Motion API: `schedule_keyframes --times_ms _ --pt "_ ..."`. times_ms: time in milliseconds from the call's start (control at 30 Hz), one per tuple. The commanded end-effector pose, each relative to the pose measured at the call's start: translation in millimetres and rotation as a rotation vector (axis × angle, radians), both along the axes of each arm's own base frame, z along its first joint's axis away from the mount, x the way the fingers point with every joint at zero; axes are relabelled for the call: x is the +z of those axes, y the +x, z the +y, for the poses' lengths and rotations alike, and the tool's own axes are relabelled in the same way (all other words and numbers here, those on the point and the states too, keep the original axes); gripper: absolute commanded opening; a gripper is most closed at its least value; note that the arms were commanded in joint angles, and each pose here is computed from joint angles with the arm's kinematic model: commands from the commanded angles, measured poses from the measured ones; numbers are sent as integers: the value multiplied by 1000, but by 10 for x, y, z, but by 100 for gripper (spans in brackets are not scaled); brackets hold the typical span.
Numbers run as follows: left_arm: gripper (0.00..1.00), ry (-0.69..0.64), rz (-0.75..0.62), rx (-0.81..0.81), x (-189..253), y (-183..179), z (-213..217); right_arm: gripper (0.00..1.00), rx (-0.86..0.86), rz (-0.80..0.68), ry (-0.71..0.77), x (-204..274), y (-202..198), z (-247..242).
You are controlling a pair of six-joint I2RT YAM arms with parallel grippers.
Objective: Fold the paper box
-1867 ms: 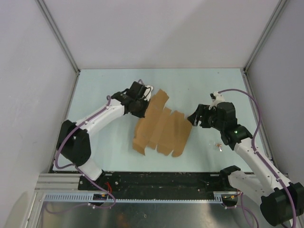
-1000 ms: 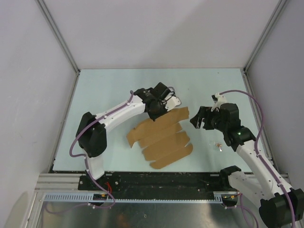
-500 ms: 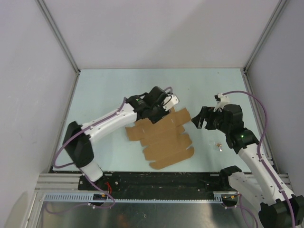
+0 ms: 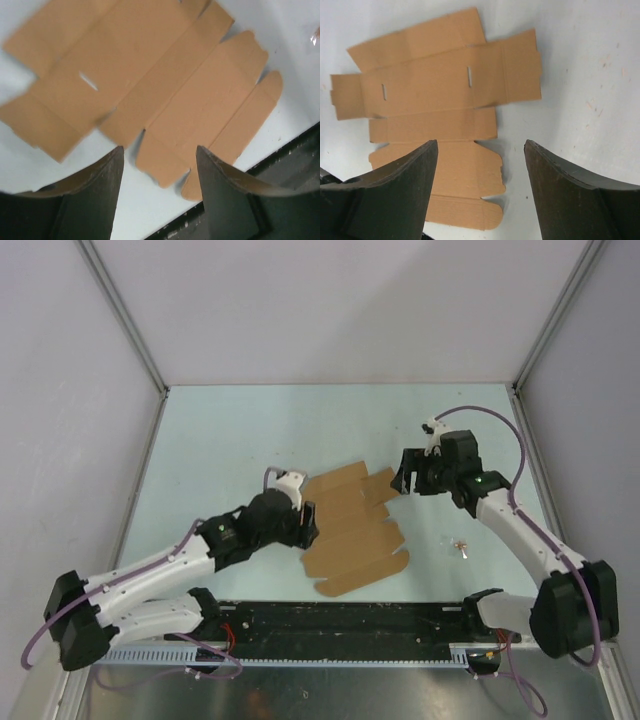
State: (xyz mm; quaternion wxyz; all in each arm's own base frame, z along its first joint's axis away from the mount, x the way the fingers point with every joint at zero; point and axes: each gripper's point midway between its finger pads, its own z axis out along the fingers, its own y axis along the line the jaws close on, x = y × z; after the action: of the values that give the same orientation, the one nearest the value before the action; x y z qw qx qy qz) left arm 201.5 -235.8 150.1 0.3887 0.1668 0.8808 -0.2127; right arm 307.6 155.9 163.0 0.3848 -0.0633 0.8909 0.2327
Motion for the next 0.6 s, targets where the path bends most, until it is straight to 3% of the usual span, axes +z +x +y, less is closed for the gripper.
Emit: schedule_keyframes --times_ms 0,300,467,567 --pt "65 -233 47 86 137 -171 -62 73 64 131 -13 -267 -149 51" --pt "67 -276 50 116 43 -276 93 68 82 321 49 -830 -428 82" --pt "67 -285 67 111 -5 -321 101 64 60 354 58 -1026 -467 125" --pt "67 -300 53 111 23 -334 128 66 57 353 50 -1094 -477 119"
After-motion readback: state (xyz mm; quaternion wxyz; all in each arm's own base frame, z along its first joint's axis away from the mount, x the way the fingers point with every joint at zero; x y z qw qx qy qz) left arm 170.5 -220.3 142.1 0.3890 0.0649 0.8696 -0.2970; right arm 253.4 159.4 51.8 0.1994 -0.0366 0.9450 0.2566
